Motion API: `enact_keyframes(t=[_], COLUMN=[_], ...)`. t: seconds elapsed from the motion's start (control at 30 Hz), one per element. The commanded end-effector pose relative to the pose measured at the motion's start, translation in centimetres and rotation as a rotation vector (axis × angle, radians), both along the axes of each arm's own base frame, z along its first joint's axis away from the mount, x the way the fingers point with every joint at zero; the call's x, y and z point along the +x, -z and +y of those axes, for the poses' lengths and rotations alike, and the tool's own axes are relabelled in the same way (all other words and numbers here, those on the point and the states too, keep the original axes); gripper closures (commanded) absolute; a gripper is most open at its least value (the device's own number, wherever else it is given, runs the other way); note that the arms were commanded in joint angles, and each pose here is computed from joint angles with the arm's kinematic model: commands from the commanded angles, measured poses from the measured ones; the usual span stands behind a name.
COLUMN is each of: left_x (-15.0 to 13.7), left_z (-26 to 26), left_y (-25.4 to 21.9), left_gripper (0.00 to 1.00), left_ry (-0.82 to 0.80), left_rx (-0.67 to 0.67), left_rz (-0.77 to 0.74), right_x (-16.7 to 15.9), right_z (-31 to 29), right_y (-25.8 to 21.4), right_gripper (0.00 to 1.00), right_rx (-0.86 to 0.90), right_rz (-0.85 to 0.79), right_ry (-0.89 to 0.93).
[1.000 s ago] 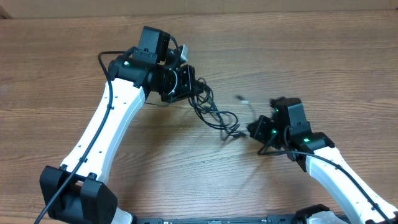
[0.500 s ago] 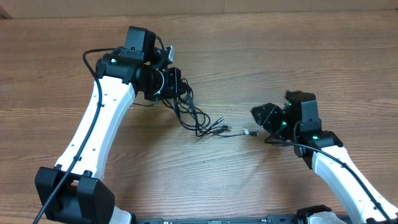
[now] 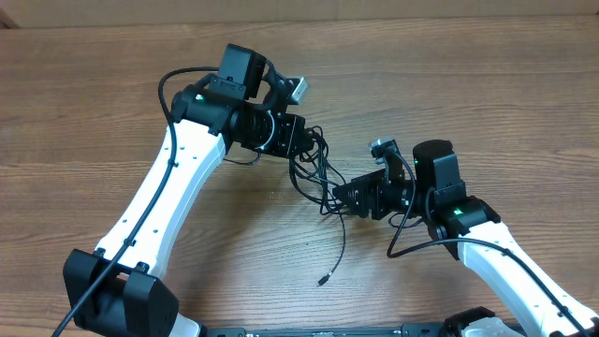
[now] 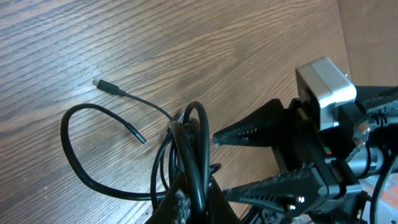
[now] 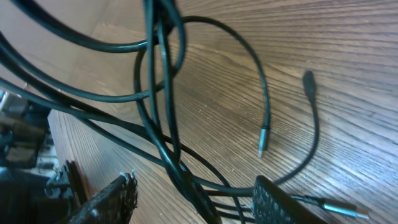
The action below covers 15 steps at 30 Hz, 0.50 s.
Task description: Untangle cables
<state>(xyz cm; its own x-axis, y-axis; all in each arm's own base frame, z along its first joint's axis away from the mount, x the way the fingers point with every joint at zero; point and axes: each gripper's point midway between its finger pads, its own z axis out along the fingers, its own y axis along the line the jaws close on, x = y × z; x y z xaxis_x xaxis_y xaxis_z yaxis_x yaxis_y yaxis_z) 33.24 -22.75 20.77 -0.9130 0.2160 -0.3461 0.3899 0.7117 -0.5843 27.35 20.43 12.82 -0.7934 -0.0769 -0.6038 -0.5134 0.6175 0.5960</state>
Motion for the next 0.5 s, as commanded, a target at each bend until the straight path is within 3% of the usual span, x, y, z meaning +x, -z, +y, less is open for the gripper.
enact_keyframes(t=[0.0, 0.1, 0.23, 0.47], left_x=[-0.1, 0.0, -0.1, -0.8], left_z=[-0.5, -0.5, -0.5, -1.6], left_y=[-2.1, -2.1, -2.1, -3.2], left_gripper=[0.96, 0.96, 0.96, 0.96], left_ry=[0.032, 0.032, 0.032, 0.074], left_rx=[-0.031, -0.031, -0.032, -0.115], left_rz=[-0.069, -0.070, -0.069, -0.052], right_x=[-0.2, -0.9, -0.9, -1.6], right_z=[0.6, 1.1, 1.2, 1.8], right_y=[-0.6, -1.0, -1.1, -1.3], right_gripper=[0.42, 0.49, 0.70, 0.70], right_rx=[-0.009, 0.022, 0.026, 0.044], right_rz=[-0.078, -0.091, -0.092, -0.077], right_ry=[-0.070, -0.125, -0.128, -0.153])
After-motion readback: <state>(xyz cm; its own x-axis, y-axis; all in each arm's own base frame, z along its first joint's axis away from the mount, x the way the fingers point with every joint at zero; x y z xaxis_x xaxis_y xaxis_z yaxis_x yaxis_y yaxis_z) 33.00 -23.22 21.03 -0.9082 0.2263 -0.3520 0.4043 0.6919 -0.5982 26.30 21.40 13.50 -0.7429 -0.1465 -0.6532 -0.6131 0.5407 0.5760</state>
